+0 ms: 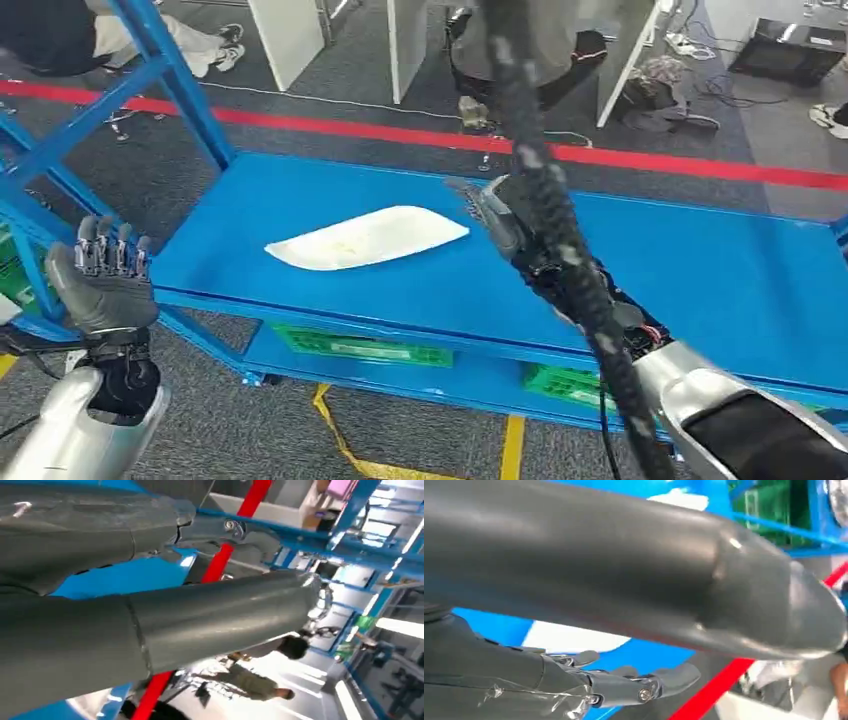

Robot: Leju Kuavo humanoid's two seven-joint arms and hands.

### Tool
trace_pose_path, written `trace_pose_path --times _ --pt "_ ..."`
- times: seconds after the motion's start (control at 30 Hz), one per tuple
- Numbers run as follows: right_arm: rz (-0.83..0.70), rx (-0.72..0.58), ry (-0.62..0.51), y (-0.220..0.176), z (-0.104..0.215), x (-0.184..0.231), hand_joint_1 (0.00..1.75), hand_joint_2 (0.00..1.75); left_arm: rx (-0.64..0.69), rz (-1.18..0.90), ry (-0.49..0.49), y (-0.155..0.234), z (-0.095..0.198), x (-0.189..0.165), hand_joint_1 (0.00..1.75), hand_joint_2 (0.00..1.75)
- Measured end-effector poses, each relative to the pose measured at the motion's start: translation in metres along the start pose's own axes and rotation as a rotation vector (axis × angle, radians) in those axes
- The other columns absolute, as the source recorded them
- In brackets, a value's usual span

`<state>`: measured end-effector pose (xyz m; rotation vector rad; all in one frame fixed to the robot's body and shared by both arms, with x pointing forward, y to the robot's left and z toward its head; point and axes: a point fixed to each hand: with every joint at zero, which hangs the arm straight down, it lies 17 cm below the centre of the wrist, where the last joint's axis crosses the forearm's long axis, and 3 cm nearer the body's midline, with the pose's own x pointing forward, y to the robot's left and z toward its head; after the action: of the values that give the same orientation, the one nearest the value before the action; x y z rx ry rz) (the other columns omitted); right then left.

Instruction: Take the parts from the cabinet and place them on the table.

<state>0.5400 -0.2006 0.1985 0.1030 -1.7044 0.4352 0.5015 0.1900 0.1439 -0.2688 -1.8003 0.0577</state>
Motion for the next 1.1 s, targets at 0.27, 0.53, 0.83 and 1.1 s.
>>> trace_pose_path --times 0.27,0.53,0.83,1.1 --pt "-0.005 -0.004 0.022 -0.001 0.002 -0.009 0.00 0.00 -0.007 0.007 0.019 -0.005 0.006 -0.006 0.00 0.00" --pt "0.035 0.017 0.059 0.000 0.001 -0.016 0.00 0.00 -0.004 0.003 0.013 -0.003 0.005 -0.002 0.00 0.00" --pt "0.165 0.081 0.104 -0.006 -0.006 -0.023 0.00 1.75 -0.004 -0.002 0.006 -0.001 0.003 0.001 0.00 0.00" --pt "0.394 0.159 0.175 -0.015 -0.015 -0.031 0.00 1.75 0.009 -0.015 0.000 0.004 0.002 0.004 0.00 0.00"
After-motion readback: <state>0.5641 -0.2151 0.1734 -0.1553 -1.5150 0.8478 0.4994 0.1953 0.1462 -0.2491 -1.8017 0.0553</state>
